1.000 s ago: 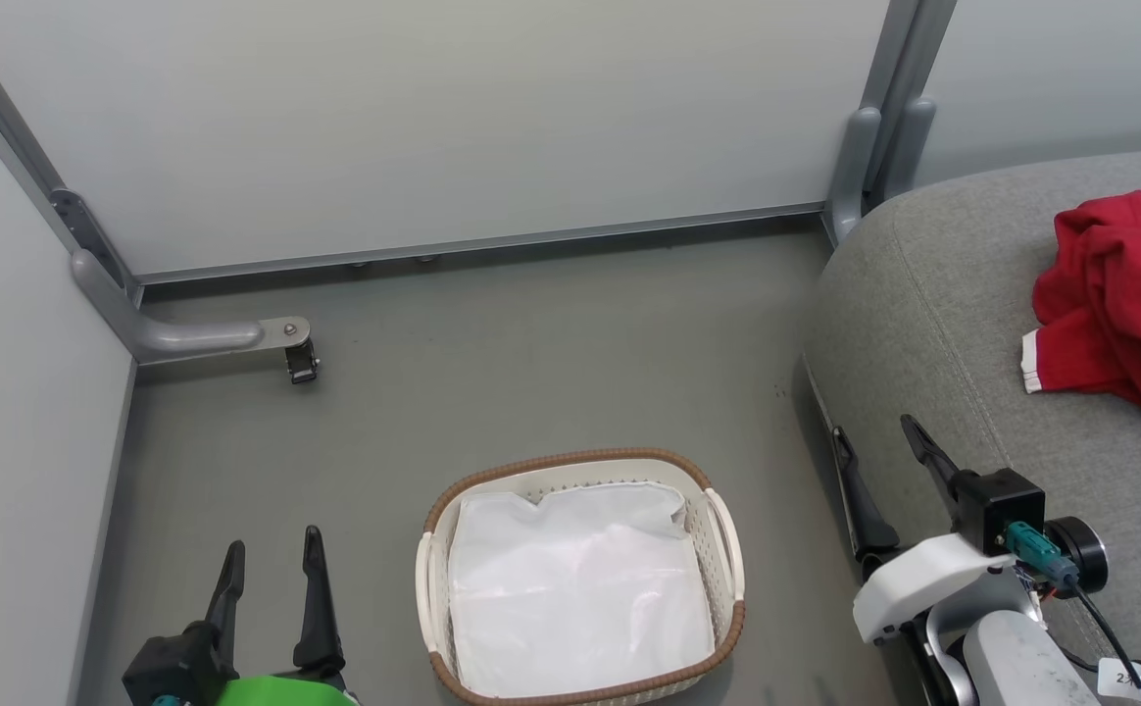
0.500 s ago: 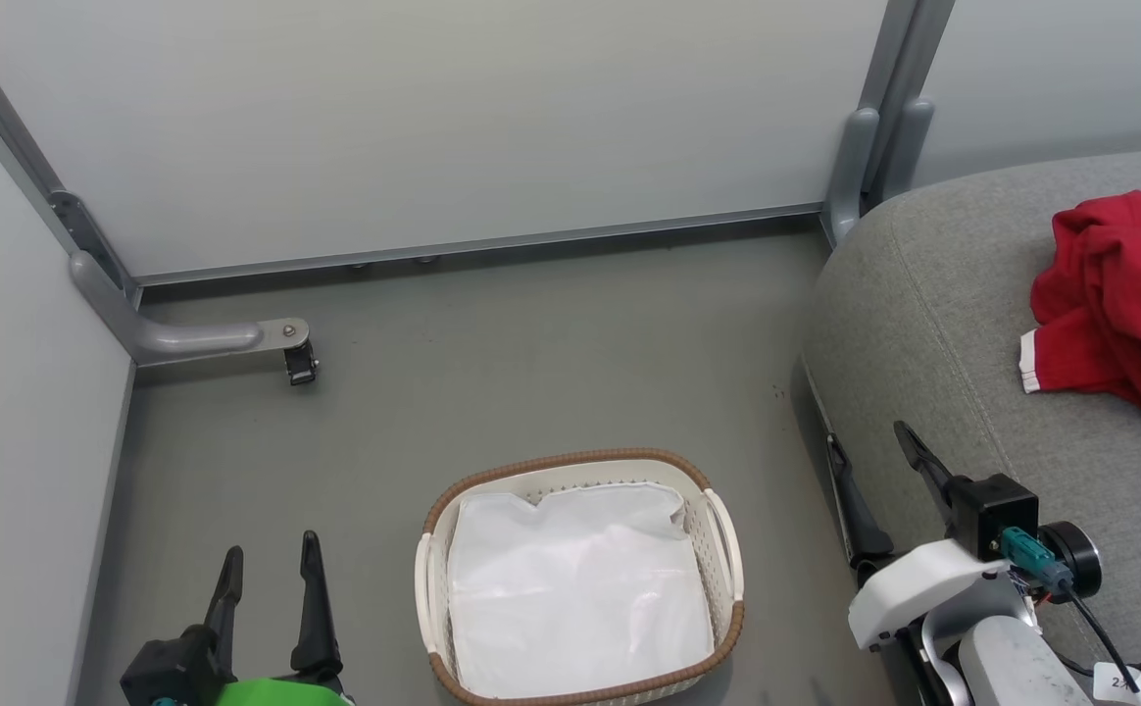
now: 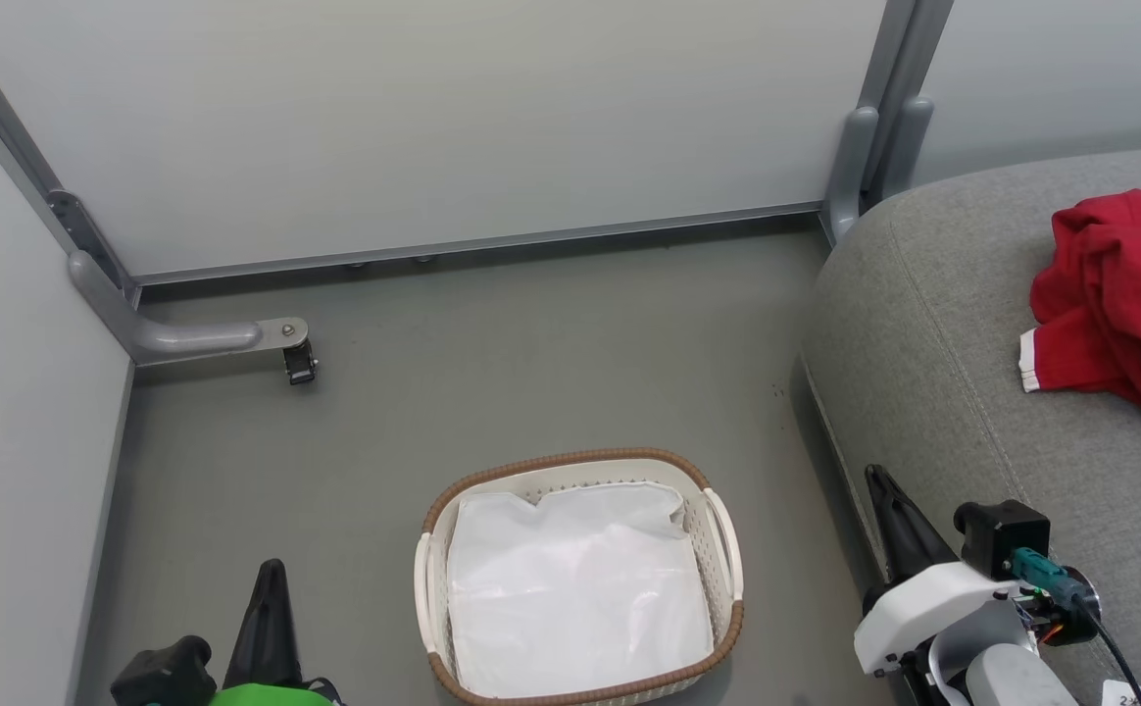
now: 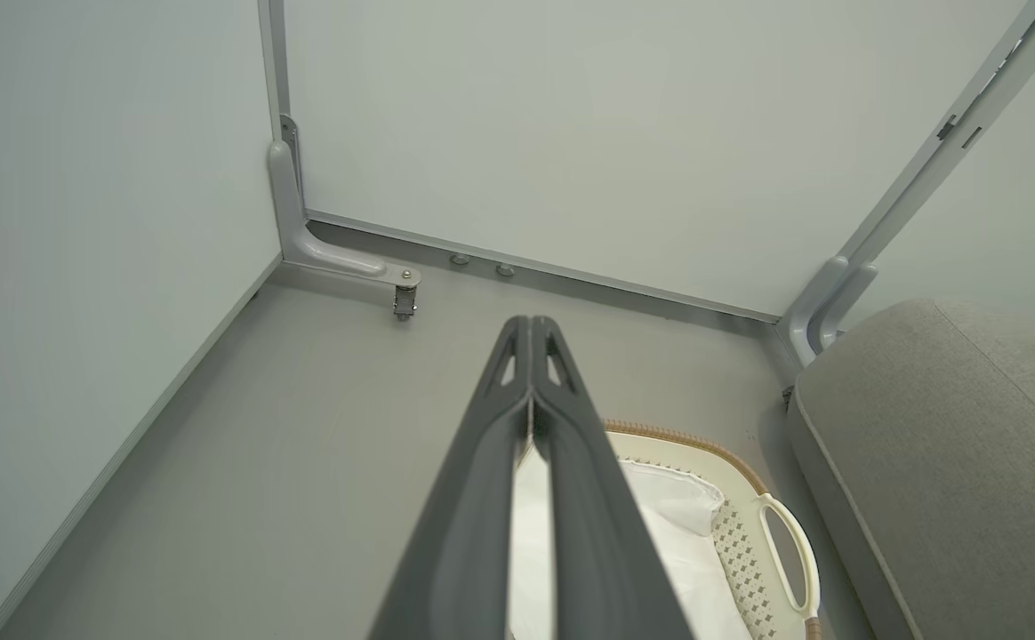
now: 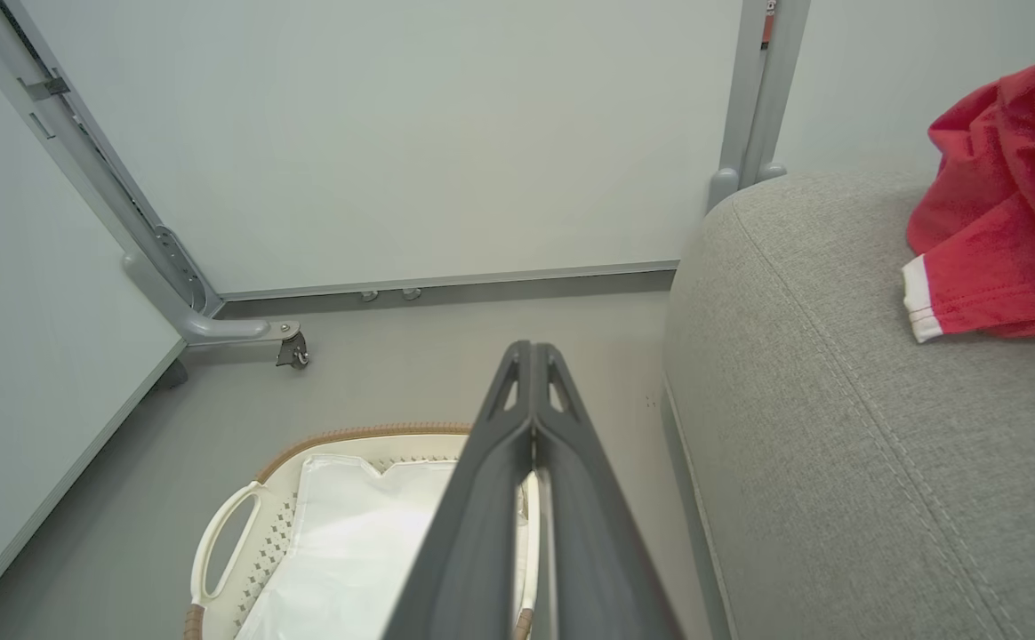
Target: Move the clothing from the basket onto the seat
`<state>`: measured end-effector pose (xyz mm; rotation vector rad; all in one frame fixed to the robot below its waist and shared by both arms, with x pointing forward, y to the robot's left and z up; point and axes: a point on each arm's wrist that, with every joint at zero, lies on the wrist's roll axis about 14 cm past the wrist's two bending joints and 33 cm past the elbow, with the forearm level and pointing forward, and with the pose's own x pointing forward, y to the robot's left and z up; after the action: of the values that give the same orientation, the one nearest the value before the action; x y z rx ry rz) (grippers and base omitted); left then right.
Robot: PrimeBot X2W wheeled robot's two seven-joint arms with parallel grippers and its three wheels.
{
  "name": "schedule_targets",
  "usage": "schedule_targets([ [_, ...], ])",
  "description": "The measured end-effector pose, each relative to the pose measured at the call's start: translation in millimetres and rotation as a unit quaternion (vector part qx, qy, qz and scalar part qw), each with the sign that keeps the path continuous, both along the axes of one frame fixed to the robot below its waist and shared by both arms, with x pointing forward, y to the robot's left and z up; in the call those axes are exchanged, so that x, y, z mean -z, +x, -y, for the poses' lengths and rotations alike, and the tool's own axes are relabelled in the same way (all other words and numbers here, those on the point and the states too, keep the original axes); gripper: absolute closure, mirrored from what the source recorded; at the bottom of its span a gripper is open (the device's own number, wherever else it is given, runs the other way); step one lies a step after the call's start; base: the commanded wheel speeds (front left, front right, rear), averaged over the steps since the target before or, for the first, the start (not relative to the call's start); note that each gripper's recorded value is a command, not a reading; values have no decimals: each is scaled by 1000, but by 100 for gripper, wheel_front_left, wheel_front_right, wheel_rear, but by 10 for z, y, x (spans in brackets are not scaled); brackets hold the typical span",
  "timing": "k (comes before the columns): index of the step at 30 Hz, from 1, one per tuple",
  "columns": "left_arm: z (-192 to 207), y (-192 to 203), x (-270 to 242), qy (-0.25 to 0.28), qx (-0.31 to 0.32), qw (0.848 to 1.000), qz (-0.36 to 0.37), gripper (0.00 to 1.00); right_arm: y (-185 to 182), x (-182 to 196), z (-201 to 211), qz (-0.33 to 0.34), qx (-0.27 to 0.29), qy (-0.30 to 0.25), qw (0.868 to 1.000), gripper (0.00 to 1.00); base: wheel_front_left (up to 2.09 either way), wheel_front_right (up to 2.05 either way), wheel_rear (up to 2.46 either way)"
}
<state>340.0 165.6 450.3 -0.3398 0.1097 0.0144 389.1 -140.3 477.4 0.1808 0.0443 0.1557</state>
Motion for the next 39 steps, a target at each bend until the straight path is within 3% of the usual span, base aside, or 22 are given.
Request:
schedule_targets([
  [18,-136,65,19,-139,-39,989,-22,100,20,-32,191,-27,49,156,986,100,0,0,0],
  [39,-213,195,-79,-275,-57,959,-19,100,28,-69,342,-46,79,311,946,100,0,0,0],
])
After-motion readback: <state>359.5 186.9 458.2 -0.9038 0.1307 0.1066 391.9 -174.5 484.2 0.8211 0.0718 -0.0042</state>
